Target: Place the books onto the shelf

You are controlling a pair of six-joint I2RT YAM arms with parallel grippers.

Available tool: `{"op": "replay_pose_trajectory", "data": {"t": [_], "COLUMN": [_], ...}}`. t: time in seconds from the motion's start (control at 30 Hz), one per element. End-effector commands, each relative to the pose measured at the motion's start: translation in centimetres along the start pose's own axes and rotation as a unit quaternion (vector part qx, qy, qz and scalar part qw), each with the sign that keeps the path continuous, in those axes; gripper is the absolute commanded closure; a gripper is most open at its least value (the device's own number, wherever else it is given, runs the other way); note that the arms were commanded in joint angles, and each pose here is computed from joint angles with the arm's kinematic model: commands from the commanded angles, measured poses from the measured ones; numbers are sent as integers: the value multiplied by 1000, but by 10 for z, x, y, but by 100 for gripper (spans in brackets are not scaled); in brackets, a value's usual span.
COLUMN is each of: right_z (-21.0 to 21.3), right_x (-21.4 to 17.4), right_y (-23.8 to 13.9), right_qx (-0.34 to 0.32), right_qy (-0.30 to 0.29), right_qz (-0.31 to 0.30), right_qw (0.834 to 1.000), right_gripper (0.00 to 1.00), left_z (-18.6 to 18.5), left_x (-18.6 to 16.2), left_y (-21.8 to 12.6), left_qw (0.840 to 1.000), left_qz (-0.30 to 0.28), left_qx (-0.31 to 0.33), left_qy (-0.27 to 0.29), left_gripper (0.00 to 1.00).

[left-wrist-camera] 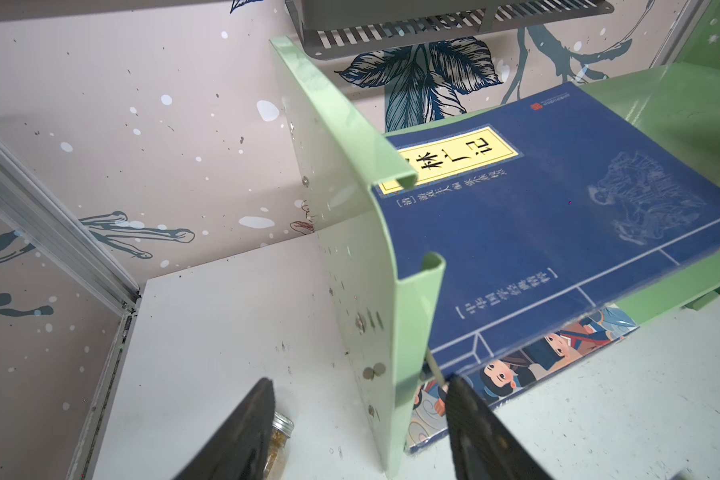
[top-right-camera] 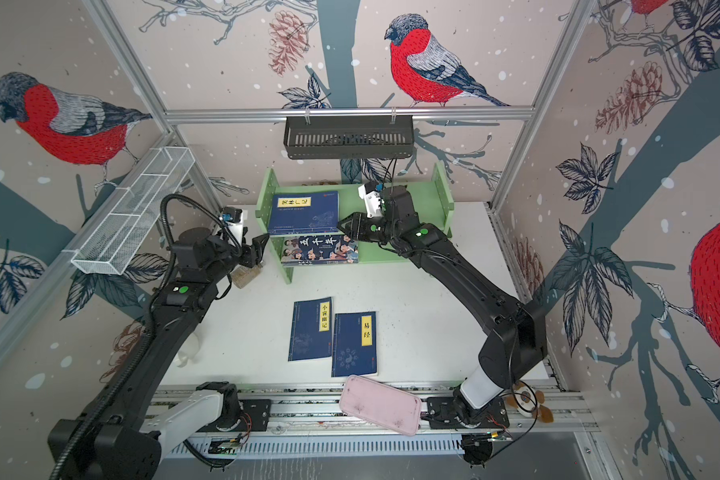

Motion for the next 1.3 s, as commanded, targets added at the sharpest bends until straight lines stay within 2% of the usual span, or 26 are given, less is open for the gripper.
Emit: {"op": "replay_pose_trajectory", "data": {"t": [0.0, 1.27], "right_z": [10, -1], "right_x": [7, 19], "right_y": [2, 26], "right_qx": [20, 19], "right_qy": [-8, -7], "right_qz": [-12, 7], "right_qw": [1000, 1000], "right_gripper": [64, 73], "left_z": [4, 2], "left_x": [11, 10], "left_y": [-1, -1], "left_qw": [1000, 1000], "left_qz": [-26, -27], "left_qx": [13, 7], "left_qy": [8, 5], "left_gripper": [36, 37]}}
Point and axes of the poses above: each gripper's point midway between its finger pads, its own y axis out along the fingers, its own z axis along the line the jaws close on, x = y × z, the point moved 4 cm from there along -y, back along the fingers, and after that the axes turned 2 degrees about -y, right-handed, at the moved point
